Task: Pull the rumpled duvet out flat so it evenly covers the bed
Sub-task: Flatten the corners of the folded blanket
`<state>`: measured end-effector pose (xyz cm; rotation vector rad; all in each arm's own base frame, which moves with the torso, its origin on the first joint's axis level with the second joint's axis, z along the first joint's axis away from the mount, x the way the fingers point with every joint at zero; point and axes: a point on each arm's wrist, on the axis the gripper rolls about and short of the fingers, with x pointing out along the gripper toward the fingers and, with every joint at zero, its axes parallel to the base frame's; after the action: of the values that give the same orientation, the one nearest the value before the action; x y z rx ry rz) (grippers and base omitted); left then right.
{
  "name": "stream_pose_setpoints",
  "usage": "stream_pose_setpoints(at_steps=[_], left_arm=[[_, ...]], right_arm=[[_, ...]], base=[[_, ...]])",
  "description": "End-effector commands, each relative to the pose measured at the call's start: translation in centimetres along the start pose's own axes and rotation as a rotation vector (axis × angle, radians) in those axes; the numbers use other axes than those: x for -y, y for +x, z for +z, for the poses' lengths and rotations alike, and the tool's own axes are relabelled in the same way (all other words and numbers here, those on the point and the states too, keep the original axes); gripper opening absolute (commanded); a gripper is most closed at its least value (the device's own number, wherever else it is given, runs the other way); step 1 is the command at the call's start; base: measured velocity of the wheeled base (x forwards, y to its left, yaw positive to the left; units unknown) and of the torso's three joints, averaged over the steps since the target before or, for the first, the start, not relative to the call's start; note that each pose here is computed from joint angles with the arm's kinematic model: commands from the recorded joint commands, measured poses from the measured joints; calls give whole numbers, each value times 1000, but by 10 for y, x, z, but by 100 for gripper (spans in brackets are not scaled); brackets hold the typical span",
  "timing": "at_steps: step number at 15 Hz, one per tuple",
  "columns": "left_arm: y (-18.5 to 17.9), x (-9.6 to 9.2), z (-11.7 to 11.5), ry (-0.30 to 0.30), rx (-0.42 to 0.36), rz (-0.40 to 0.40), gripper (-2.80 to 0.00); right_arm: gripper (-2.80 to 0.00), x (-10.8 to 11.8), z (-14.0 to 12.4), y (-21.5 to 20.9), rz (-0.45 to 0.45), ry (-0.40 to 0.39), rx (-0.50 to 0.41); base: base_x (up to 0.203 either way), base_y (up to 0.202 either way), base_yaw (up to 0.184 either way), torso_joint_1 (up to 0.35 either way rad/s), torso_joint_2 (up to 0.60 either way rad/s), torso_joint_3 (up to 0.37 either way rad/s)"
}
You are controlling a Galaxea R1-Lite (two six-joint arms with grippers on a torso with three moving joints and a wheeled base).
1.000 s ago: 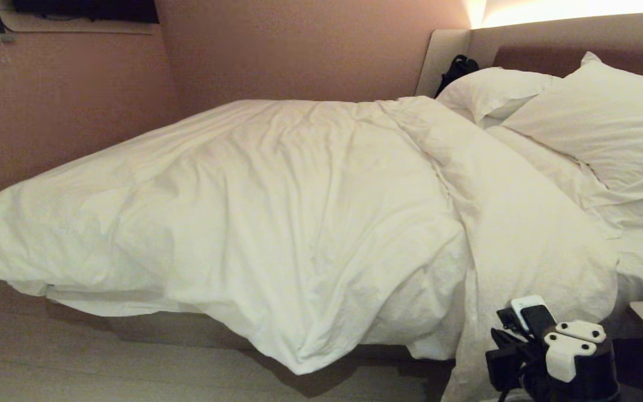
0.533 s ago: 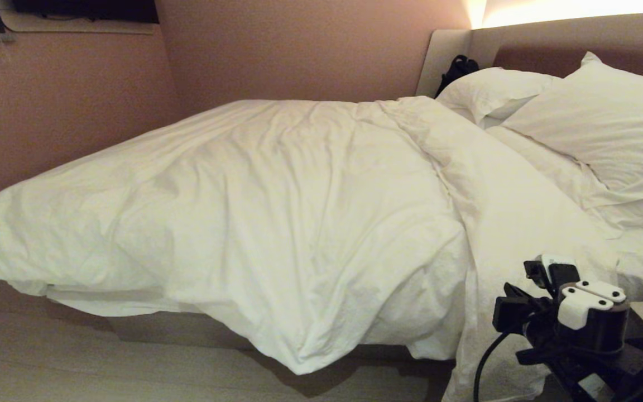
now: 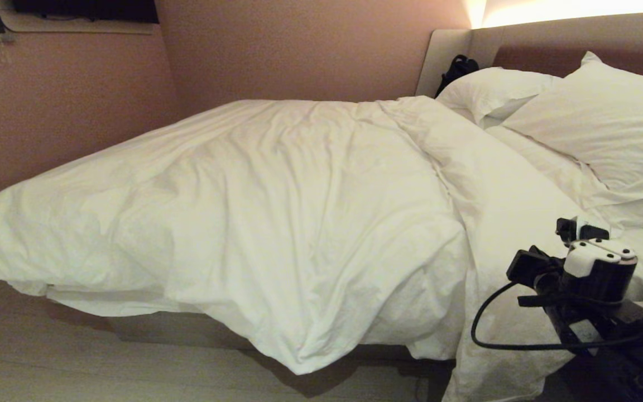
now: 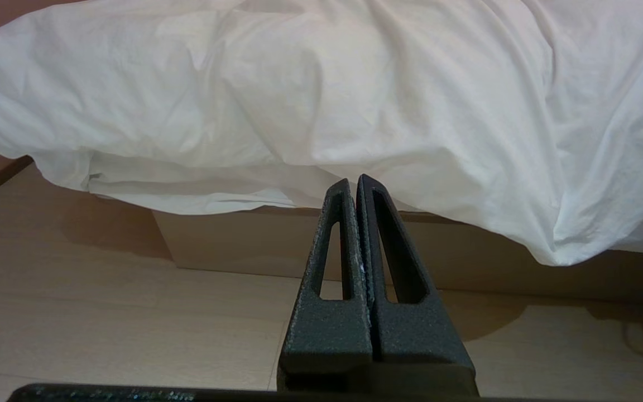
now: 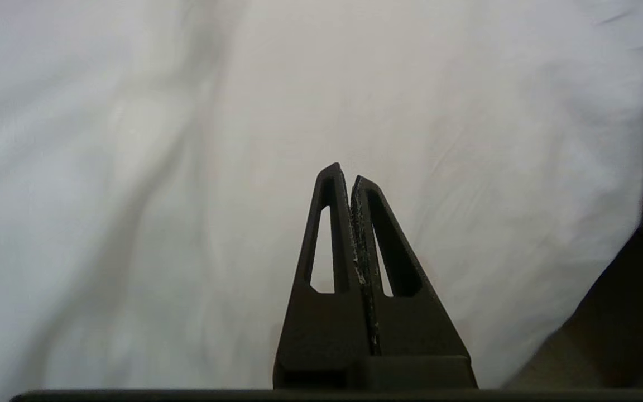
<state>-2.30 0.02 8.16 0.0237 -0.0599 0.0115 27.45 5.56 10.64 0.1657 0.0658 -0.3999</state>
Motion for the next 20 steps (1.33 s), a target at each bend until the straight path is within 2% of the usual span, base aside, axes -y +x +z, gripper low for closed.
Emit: stream_pose_setpoints(at_steps=[1, 6, 9, 13, 16, 18, 20], left_arm=[[0, 0, 0, 0, 1, 0, -280], [0, 0, 0, 0, 1, 0, -280], [0, 0, 0, 0, 1, 0, -280], [0, 0, 0, 0, 1, 0, -280], [0, 0, 0, 0, 1, 0, -280], [0, 0, 0, 0, 1, 0, -280], [0, 0, 0, 0, 1, 0, -280]], right_arm=[[-280, -1, -2, 8, -137, 25, -32], [-280, -7, 29, 21, -248, 84, 9], [-280, -3, 48, 26, -304, 132, -24], [-280, 0, 87, 24, -366, 197, -129], [-280, 11, 123, -9, -284, 269, -297], [-280, 23, 144, -42, -173, 309, -447], [-280, 41, 162, -83, -67, 332, -537]], base=[[0, 0, 0, 0, 0, 0], [0, 0, 0, 0, 0, 0], [0, 0, 0, 0, 0, 0], [0, 0, 0, 0, 0, 0], [0, 0, 0, 0, 0, 0], [0, 0, 0, 0, 0, 0], [0, 0, 0, 0, 0, 0]])
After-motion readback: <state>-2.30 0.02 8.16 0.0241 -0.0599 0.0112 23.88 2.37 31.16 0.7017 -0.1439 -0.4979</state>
